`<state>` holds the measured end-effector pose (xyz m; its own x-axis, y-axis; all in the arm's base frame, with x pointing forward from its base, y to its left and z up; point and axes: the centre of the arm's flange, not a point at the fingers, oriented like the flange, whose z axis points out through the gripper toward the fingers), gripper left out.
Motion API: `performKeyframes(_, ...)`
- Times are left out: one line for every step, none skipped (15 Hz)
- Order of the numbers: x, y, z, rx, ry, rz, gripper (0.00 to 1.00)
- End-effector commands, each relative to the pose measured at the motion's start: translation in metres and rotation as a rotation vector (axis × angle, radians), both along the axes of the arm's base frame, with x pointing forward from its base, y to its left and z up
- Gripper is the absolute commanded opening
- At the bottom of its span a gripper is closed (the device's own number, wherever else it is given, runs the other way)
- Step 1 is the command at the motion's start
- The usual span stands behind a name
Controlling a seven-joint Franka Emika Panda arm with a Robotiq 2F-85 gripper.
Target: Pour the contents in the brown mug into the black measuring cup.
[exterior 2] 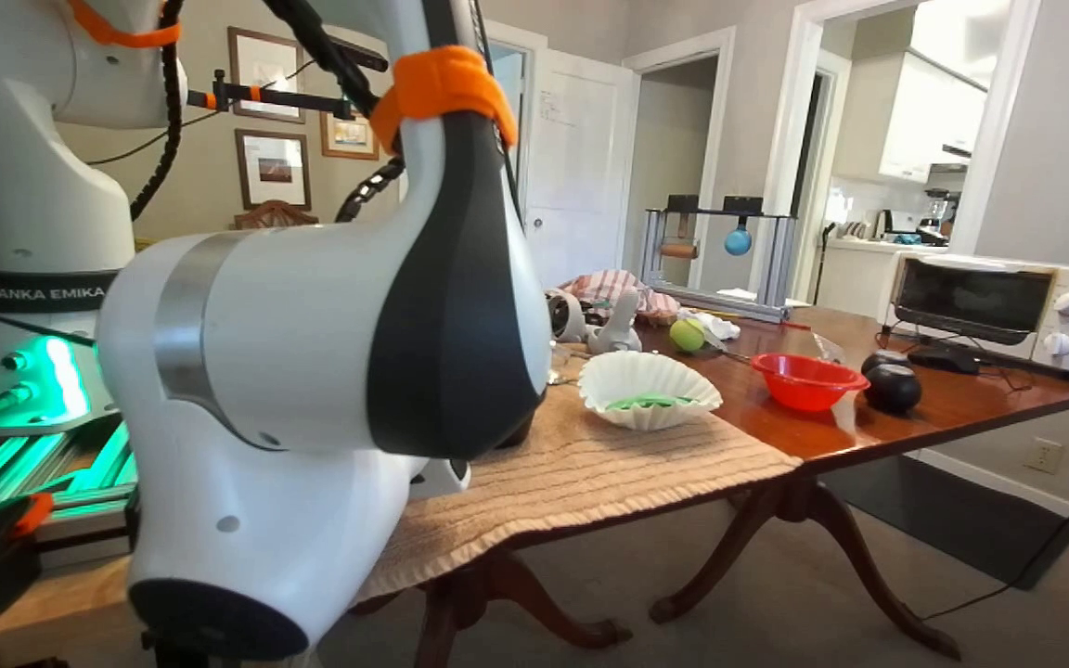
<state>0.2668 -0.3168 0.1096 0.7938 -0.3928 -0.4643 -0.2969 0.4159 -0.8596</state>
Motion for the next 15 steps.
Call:
performKeyframes(0.000,-0.004,0.003,0.001,-0.019,0.043,0.04)
performKeyframes(0.002,-0.003,0.003,-0.004,-0.012,0.055,0.04)
performKeyframes(0.001,-0.004,0.004,-0.005,-0.021,0.057,0.04)
performKeyframes(0.004,-0.003,0.005,-0.009,-0.017,0.068,0.04)
performKeyframes(0.005,-0.004,0.006,-0.010,-0.030,0.073,0.04)
performKeyframes(0.008,-0.003,0.006,-0.015,-0.022,0.082,0.04)
performKeyframes(0.009,-0.004,0.008,-0.016,-0.040,0.087,0.04)
performKeyframes(0.012,-0.004,0.008,-0.022,-0.032,0.097,0.04)
performKeyframes(0.013,-0.005,0.010,-0.023,-0.050,0.100,0.04)
performKeyframes(0.016,-0.005,0.010,-0.031,-0.038,0.109,0.04)
performKeyframes(0.017,-0.006,0.011,-0.032,-0.059,0.112,0.04)
performKeyframes(0.020,-0.005,0.010,-0.047,-0.033,0.122,0.04)
performKeyframes(0.019,-0.007,0.011,-0.040,-0.052,0.122,0.04)
performKeyframes(0.022,-0.006,0.010,-0.047,-0.037,0.132,0.04)
performKeyframes(0.022,-0.007,0.009,-0.047,-0.046,0.138,0.04)
